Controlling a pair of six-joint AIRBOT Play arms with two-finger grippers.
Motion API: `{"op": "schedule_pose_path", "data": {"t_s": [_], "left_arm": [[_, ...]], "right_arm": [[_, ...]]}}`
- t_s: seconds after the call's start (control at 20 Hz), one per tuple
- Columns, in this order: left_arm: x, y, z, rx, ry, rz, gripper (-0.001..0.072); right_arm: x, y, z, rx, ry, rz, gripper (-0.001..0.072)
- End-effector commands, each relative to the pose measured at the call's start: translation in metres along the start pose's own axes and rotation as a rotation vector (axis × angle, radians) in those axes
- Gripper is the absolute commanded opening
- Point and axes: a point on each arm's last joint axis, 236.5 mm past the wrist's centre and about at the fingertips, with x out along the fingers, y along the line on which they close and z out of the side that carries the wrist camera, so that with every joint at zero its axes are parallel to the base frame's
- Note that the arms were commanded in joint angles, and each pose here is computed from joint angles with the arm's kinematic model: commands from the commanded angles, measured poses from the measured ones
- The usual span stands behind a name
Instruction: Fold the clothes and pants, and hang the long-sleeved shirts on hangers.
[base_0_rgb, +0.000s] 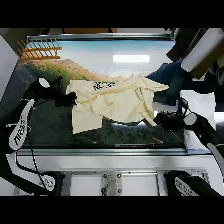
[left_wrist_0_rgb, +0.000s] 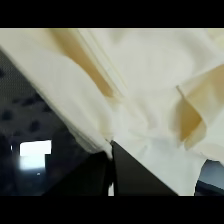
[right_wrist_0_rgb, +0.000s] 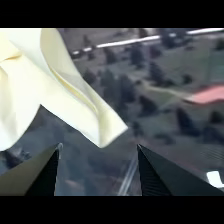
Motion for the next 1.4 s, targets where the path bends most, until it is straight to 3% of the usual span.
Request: {"op": "schedule_pose_path", "data": {"t_s": [0.0, 0.05, 0.15, 0.25, 0.5, 0.8, 0.85, 0.9, 0.95, 1.0, 1.15, 1.35], "left_arm": [[-0.002, 0.002, -0.004, 0.004, 0.021, -0.001, 0.0006], [-0.004, 0.006, -0.006, -0.003, 0.028, -0.002, 0.0006], [-0.012, 0.012, -0.008, -0.020, 0.032, -0.003, 0.0006], [-0.025, 0.020, -0.014, -0.043, -0.006, 0.001, 0.0005], [-0.044, 0.041, -0.080, -0.054, 0.019, 0.004, 0.0006], [-0.059, 0.044, -0.116, -0.068, -0.028, 0.000, 0.0006], [-0.060, 0.042, -0.119, -0.069, -0.029, -0.003, 0.0006], [-0.060, 0.043, -0.122, -0.070, -0.028, -0.002, 0.0006], [-0.059, 0.043, -0.126, -0.071, -0.025, -0.002, 0.0006], [-0.058, 0.043, -0.129, -0.072, -0.021, -0.002, 0.0006], [-0.055, 0.044, -0.135, -0.078, 0.009, -0.005, 0.0006], [-0.054, 0.044, -0.134, -0.072, 0.007, -0.005, 0.0006]], "right_arm": [[0.034, 0.007, 0.001, 0.026, -0.005, 0.037, 0.0511], [0.038, 0.006, 0.003, 0.014, -0.003, 0.032, 0.0504], [0.037, 0.009, 0.009, -0.052, -0.015, 0.036, 0.0169], [0.028, 0.016, 0.018, -0.101, -0.030, 0.039, 0.0011], [-0.029, 0.011, 0.075, -0.185, -0.089, -0.027, 0.0009], [-0.064, -0.009, 0.118, -0.085, -0.156, -0.044, 0.0012], [-0.061, -0.008, 0.117, -0.078, -0.147, -0.040, 0.0027], [-0.058, -0.008, 0.116, -0.069, -0.138, -0.035, 0.0151], [-0.055, -0.009, 0.116, -0.065, -0.134, -0.035, 0.0453], [-0.054, -0.012, 0.117, -0.065, -0.134, -0.042, 0.0642], [-0.061, -0.035, 0.110, -0.015, -0.089, -0.067, 0.0629], [-0.051, -0.095, 0.042, 0.146, 0.137, -0.155, 0.0629]]}}
